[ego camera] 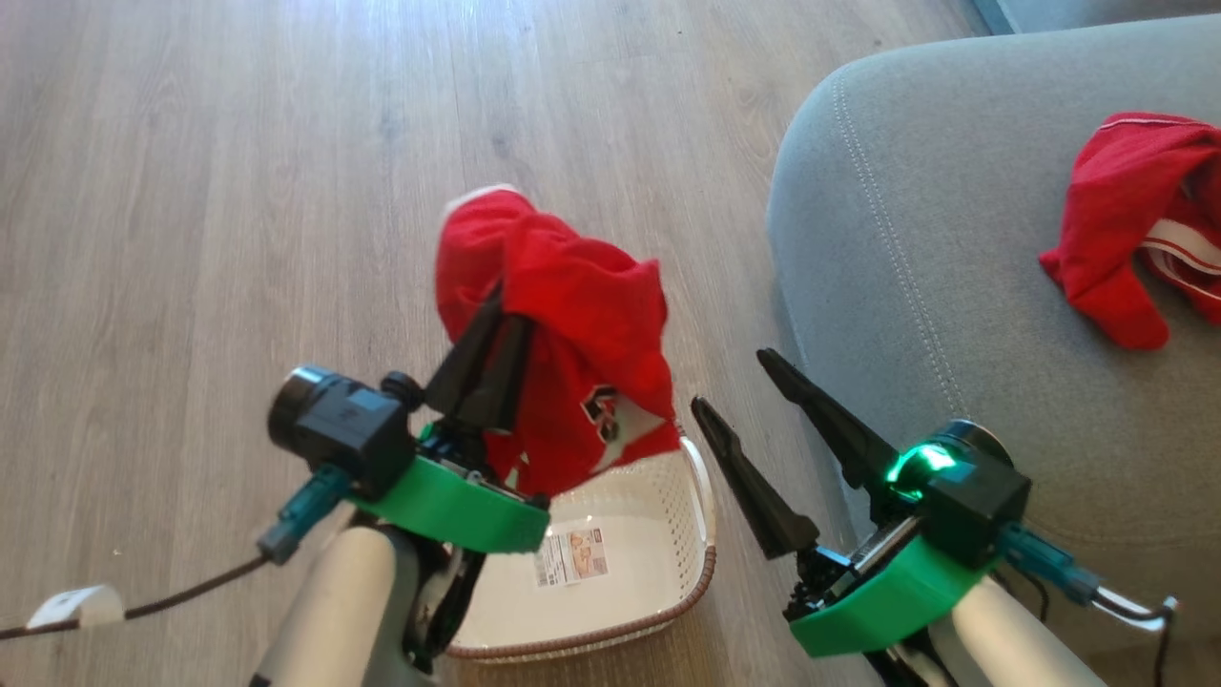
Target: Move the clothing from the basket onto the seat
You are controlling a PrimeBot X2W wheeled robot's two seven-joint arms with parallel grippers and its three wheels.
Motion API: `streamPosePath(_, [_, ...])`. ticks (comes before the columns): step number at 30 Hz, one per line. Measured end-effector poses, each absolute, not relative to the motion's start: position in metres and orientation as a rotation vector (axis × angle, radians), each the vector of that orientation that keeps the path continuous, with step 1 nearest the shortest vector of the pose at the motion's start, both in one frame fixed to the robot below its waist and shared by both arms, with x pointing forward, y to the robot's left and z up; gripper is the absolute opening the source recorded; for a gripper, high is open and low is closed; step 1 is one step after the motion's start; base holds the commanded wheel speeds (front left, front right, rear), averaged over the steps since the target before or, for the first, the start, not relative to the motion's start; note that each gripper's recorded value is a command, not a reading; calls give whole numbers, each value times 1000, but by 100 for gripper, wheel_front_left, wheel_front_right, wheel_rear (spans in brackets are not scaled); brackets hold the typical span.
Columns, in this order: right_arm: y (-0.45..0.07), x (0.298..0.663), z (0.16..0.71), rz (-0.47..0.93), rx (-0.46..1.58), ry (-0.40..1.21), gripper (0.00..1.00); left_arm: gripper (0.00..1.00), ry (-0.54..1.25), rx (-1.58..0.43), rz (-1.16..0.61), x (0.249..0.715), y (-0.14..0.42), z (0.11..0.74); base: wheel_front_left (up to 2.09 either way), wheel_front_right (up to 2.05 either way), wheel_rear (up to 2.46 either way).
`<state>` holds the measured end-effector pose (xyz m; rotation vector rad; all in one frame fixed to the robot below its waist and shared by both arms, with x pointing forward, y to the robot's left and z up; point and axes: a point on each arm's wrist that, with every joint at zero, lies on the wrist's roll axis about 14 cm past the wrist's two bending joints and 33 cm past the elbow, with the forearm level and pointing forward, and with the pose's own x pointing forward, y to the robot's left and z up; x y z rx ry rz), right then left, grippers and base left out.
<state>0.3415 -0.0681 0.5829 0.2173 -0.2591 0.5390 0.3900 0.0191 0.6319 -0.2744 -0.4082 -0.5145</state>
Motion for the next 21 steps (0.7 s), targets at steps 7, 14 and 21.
streamPosePath(7, [-57,351,561,586,89,-204,100,0,-384,-288,-567,381,6,627,0,0,0])
streamPosePath(14, [-36,350,553,680,-15,-194,100,0,-389,-272,-607,374,-5,630,0,0,0])
streamPosePath(21, [-24,339,542,741,-78,-174,100,0,-375,-287,-572,377,0,628,0,0,0])
